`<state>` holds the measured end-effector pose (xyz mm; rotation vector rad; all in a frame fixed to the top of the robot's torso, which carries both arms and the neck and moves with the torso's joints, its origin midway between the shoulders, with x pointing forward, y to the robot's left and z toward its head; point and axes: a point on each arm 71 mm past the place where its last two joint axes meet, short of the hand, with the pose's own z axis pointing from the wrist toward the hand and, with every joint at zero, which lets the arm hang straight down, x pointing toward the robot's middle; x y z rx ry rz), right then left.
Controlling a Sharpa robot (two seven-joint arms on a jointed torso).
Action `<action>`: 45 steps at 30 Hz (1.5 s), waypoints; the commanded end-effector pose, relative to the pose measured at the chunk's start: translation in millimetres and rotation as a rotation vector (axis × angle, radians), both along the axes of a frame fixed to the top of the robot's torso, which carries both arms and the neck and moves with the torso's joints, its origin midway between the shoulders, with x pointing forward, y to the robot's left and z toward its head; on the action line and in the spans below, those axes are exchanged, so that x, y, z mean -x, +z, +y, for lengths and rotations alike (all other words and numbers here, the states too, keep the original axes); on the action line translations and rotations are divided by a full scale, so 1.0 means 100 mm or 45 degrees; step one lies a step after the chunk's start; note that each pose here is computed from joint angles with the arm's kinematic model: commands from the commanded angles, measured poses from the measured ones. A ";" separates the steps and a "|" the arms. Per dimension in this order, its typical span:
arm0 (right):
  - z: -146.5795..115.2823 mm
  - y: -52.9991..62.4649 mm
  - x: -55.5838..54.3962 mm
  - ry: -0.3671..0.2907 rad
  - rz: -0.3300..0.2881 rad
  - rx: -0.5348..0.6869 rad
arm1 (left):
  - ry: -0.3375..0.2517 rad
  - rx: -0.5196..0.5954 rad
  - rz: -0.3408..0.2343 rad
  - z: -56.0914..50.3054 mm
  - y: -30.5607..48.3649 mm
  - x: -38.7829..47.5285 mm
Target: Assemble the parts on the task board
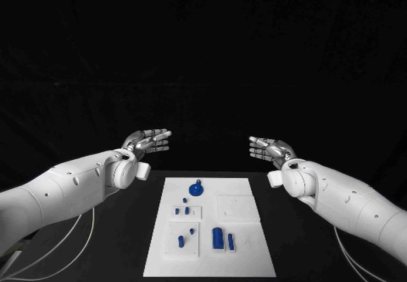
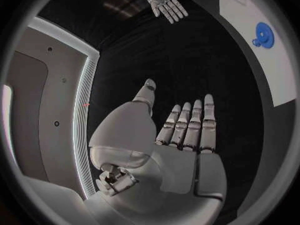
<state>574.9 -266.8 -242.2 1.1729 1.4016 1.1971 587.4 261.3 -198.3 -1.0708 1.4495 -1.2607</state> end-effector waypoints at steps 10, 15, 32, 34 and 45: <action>0.25 0.14 0.20 -0.028 -0.096 -0.044 | 0.066 0.056 -0.024 -0.24 -0.173 0.316; 0.45 0.19 0.45 -0.058 -0.139 -0.077 | 0.130 0.095 -0.041 -0.42 -0.258 0.627; 0.74 0.18 1.13 -0.130 -0.124 -0.099 | 0.247 0.136 -0.069 -0.69 -0.259 1.257; 0.74 0.18 1.13 -0.130 -0.124 -0.099 | 0.247 0.136 -0.069 -0.69 -0.259 1.257; 0.74 0.18 1.13 -0.130 -0.124 -0.099 | 0.247 0.136 -0.069 -0.69 -0.259 1.257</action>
